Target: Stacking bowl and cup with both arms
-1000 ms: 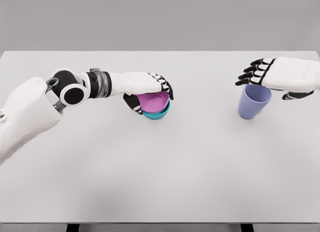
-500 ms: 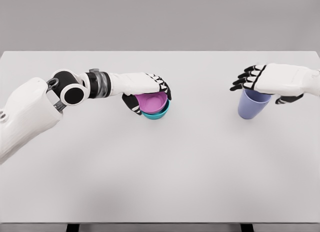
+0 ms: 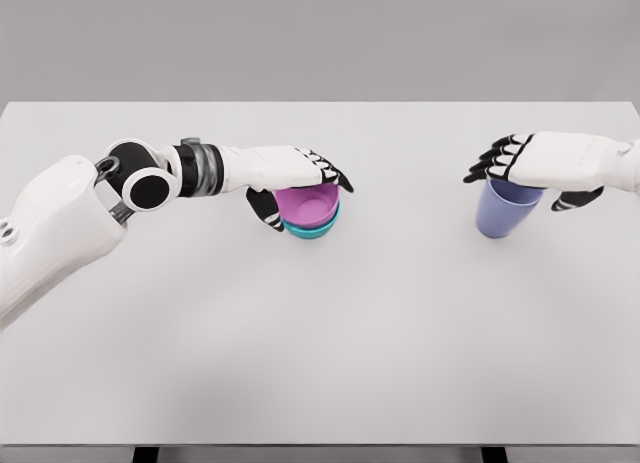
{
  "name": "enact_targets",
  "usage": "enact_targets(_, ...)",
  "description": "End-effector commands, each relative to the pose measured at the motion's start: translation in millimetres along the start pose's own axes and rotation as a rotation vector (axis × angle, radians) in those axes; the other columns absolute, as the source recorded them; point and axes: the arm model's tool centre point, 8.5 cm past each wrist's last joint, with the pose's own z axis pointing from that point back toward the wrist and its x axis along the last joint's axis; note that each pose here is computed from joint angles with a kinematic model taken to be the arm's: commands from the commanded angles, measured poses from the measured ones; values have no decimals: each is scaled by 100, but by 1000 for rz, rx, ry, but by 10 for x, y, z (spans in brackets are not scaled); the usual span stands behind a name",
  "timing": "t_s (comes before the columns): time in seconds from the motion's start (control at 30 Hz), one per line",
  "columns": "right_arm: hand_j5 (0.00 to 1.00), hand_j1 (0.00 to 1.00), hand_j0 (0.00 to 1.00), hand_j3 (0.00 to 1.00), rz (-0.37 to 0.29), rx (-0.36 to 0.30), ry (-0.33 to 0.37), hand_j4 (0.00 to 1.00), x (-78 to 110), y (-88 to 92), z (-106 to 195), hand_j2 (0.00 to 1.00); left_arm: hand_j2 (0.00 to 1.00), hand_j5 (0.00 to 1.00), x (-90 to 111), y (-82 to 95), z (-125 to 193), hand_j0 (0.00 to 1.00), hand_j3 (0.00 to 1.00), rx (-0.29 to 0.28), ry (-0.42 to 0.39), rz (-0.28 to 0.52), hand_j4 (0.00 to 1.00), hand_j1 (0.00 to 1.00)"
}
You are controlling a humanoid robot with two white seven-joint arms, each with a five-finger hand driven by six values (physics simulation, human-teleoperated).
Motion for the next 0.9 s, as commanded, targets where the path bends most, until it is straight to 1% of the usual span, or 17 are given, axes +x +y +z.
enact_targets(0.0, 100, 100, 100, 100, -9, 6, 5, 100, -17, 30, -8, 100, 100, 100, 3, 8, 9, 100, 100, 4, -3, 4, 100, 100)
enact_targets(0.03, 100, 100, 100, 100, -11, 7, 6, 100, -24, 36, -7, 100, 100, 100, 16, 21, 21, 100, 100, 8, -7, 3, 100, 100)
enact_targets(0.1, 100, 100, 100, 100, -16, 7, 11, 100, -45, 40, -8, 100, 100, 100, 152, 119, 76, 100, 100, 34, -43, -25, 100, 100)
enact_targets(0.13, 100, 100, 100, 100, -16, -1, 6, 100, -43, 12, -45, 100, 100, 100, 177, 163, 208, 100, 100, 47, -55, -30, 100, 100)
enact_targets(0.2, 100, 100, 100, 100, -19, 16, 11, 100, -80, 31, -71, 100, 100, 100, 227, 300, 466, 100, 100, 98, -97, -12, 100, 100)
enact_targets(0.27, 100, 100, 100, 100, -25, 15, 6, 100, -76, 41, -106, 100, 100, 100, 294, 441, 768, 100, 100, 152, -171, -82, 100, 100)
enact_targets(0.3, 100, 100, 100, 100, -25, 19, 3, 100, -69, 52, -115, 100, 100, 100, 307, 546, 1009, 100, 100, 208, -244, -137, 100, 100)
enact_targets(0.37, 100, 100, 100, 100, -24, 21, -3, 100, -54, 56, -141, 100, 100, 100, 246, 584, 1426, 100, 100, 256, -322, -167, 100, 100)
enact_targets(0.4, 100, 100, 100, 100, -25, 18, 0, 100, -65, 42, -144, 100, 100, 100, 148, 595, 1660, 100, 100, 276, -306, -117, 100, 100)
enact_targets(0.47, 100, 100, 100, 100, -29, 20, 6, 100, -96, 43, -147, 100, 100, 100, -23, 503, 2038, 100, 100, 299, -285, 11, 100, 100)
enact_targets(0.5, 100, 100, 100, 100, -30, 19, 2, 100, -88, 42, -166, 100, 100, 100, -92, 422, 2146, 100, 100, 300, -272, 63, 100, 100)
enact_targets(0.57, 100, 100, 100, 100, -36, 31, 1, 100, -95, 77, -180, 100, 100, 100, -265, 158, 2323, 100, 100, 313, -252, 221, 100, 100)
enact_targets(0.6, 100, 100, 100, 100, -40, 38, -2, 100, -90, 103, -197, 100, 100, 100, -364, 68, 2393, 100, 100, 313, -222, 261, 100, 100)
enact_targets(0.63, 100, 100, 100, 100, -41, 36, -3, 100, -88, 102, -208, 100, 100, 100, -514, -84, 2464, 100, 100, 311, -176, 318, 100, 100)
enact_targets(0.7, 100, 100, 100, 100, -42, 33, -1, 100, -99, 88, -210, 100, 100, 100, -615, -292, 2495, 100, 100, 330, -169, 423, 100, 100)
enact_targets(0.8, 100, 100, 100, 100, -46, 36, 5, 100, -120, 100, -209, 100, 100, 100, -628, -369, 2505, 100, 100, 340, -172, 459, 100, 100)
enact_targets(0.87, 100, 100, 100, 100, -48, 45, -1, 100, -107, 127, -233, 100, 100, 100, -719, -496, 2528, 100, 100, 336, -140, 493, 100, 100)
